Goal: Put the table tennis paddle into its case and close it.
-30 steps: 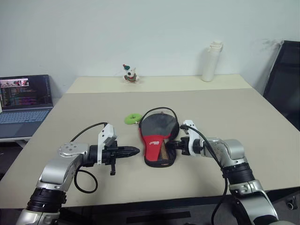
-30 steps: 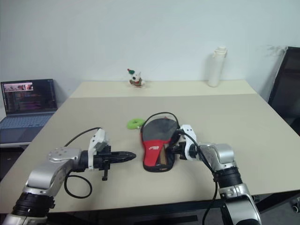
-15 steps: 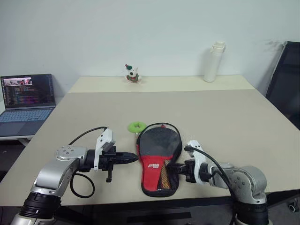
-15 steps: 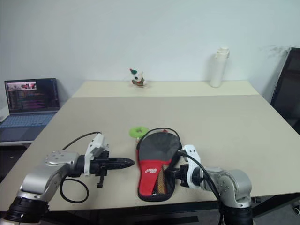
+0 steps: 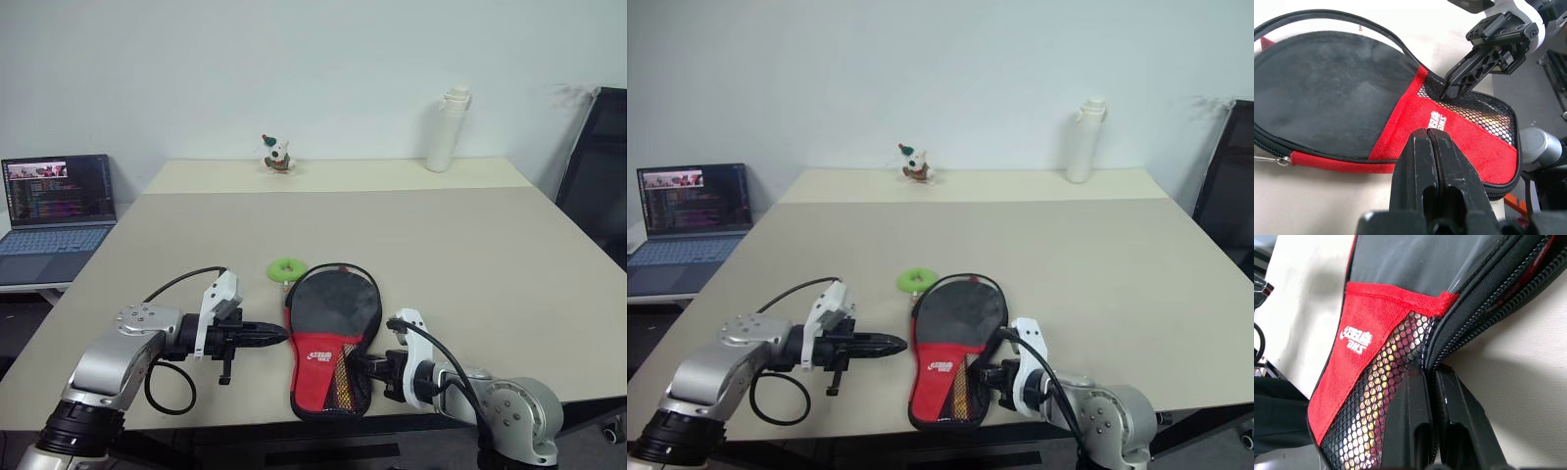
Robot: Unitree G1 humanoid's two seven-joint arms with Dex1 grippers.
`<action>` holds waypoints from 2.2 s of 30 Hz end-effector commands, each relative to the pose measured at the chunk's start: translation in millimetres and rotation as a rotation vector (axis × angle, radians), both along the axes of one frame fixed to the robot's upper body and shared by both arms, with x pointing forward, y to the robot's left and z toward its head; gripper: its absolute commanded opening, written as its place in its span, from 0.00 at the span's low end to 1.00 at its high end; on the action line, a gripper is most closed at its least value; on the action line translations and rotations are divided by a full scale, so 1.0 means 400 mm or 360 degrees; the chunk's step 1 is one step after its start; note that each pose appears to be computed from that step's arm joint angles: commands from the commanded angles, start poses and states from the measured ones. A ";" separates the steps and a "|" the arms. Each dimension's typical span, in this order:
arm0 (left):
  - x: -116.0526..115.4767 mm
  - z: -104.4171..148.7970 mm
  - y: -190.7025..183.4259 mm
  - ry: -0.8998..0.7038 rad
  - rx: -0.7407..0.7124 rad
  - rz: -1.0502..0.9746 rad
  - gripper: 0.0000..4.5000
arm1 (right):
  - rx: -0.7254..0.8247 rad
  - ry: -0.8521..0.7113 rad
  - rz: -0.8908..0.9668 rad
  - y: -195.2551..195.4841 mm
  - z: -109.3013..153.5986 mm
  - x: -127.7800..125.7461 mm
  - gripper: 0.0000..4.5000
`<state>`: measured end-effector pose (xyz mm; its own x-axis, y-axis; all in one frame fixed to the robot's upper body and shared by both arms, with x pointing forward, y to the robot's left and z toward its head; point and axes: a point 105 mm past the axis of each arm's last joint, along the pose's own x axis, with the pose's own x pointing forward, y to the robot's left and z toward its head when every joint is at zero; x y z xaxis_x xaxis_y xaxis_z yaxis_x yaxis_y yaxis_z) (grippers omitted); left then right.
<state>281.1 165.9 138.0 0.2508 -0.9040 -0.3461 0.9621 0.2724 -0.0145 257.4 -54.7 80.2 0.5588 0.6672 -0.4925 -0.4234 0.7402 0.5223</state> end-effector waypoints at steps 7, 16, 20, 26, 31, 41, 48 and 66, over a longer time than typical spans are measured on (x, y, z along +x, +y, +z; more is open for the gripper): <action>0.011 0.020 -0.017 -0.0106 -0.0046 0.0033 0.00 | -0.0163 -0.0127 -0.0007 -0.060 0.019 -0.019 0.67; 0.090 0.041 0.015 -0.0268 -0.0164 0.0388 0.00 | -0.0097 -0.0642 0.0168 -0.067 0.210 0.043 0.99; 0.144 0.046 0.033 -0.0310 -0.0171 0.0554 0.00 | -0.0080 -0.0732 0.0180 -0.009 0.234 0.110 0.99; 0.250 0.043 0.070 -0.0435 -0.0085 0.0871 0.13 | -0.0051 -0.0748 0.0191 0.083 0.193 0.145 1.00; 0.305 0.026 0.072 -0.0428 -0.0051 0.0990 0.53 | -0.0067 -0.0766 0.0168 0.114 0.173 0.156 1.00; 0.386 -0.010 0.030 -0.0235 -0.0037 0.1051 0.99 | -0.0068 -0.0777 0.0151 0.126 0.171 0.162 1.00; 0.397 -0.061 0.008 -0.0075 0.0094 0.1015 0.99 | -0.0080 -0.0783 0.0149 0.127 0.164 0.159 1.00; 0.380 -0.108 0.007 -0.0014 0.0118 0.0985 0.08 | -0.0167 -0.0874 0.0222 0.156 0.162 0.180 1.00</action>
